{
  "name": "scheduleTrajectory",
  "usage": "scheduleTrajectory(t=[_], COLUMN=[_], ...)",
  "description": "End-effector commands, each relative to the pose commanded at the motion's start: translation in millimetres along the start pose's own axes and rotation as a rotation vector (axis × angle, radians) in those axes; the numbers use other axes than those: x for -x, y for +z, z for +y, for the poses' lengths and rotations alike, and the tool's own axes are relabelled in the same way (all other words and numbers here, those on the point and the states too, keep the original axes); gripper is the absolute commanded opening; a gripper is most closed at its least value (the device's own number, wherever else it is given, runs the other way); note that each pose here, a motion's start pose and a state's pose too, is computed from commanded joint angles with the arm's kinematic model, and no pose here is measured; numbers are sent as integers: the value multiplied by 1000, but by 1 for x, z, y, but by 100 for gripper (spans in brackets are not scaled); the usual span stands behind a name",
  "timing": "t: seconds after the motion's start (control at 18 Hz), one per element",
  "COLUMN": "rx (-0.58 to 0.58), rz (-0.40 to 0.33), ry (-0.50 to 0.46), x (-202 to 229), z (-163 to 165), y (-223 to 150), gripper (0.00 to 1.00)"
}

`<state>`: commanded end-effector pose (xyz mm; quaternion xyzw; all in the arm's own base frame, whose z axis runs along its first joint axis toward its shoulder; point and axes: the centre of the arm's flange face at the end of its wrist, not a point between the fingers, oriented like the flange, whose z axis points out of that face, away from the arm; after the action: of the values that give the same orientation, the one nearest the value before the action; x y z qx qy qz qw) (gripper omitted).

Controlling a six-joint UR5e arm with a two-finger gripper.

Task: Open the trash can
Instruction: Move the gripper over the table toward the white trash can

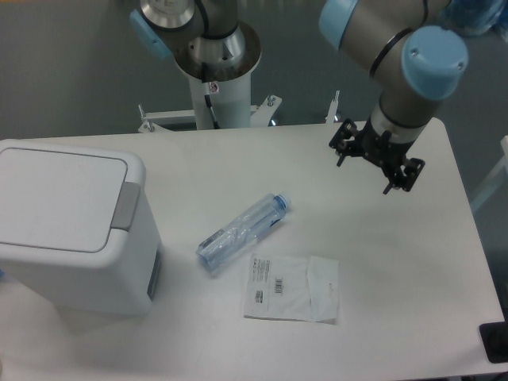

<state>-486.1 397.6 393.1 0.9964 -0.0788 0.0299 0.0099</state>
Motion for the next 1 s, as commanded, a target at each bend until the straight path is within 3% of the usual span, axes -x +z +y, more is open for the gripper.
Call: scheduleTrajectory(t=[0.5,0.72,1.0], rx=[-16,-61,-106], rz=[-9,15,-24], ry=[-11,-146,-254], x=[2,-4,-19], z=[-2,-10,-50], y=[-9,-5,-17], gripper=[100,100,100])
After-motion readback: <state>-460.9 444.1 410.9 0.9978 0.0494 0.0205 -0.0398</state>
